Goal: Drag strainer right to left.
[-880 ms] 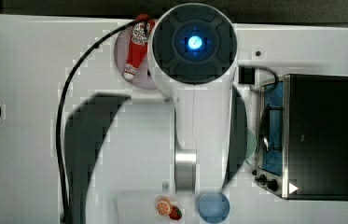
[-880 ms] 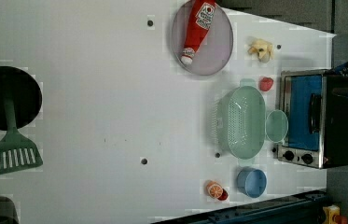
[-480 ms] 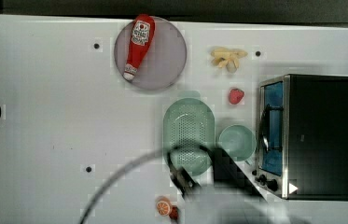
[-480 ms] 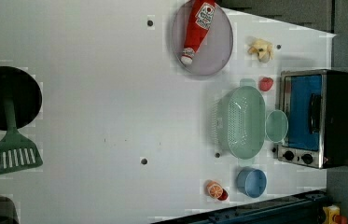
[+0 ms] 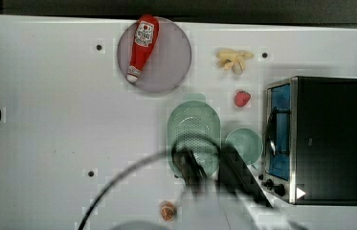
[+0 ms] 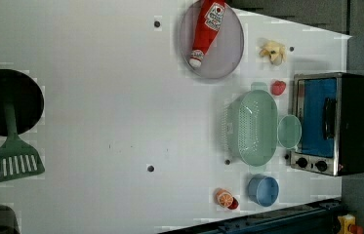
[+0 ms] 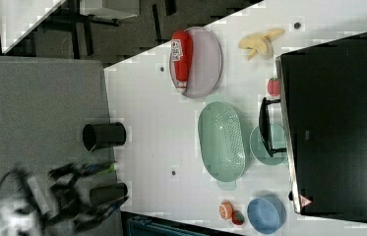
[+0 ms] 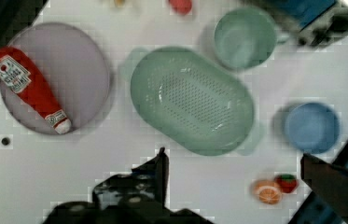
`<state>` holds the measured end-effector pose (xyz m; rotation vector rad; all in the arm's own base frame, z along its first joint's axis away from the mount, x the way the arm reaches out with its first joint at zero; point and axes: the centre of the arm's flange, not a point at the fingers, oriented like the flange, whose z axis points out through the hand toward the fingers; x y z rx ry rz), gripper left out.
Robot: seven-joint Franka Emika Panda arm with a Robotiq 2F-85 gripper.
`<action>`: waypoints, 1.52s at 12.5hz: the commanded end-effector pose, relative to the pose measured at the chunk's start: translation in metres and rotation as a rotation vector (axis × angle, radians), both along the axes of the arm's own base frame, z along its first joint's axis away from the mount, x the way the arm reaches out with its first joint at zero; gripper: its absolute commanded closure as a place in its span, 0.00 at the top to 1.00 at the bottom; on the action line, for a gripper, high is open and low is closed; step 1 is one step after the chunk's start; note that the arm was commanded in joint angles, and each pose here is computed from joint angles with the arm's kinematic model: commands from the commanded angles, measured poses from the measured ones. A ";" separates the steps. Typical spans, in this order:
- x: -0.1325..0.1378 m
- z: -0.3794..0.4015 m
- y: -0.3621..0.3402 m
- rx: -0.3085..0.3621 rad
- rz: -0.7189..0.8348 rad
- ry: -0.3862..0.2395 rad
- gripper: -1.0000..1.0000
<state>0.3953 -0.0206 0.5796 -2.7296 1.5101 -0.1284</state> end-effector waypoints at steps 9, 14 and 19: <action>0.068 -0.311 0.022 -0.010 -0.356 0.149 1.00; 0.077 -0.386 0.028 0.018 -0.518 0.092 1.00; 0.073 -0.423 0.054 0.037 -0.520 0.078 1.00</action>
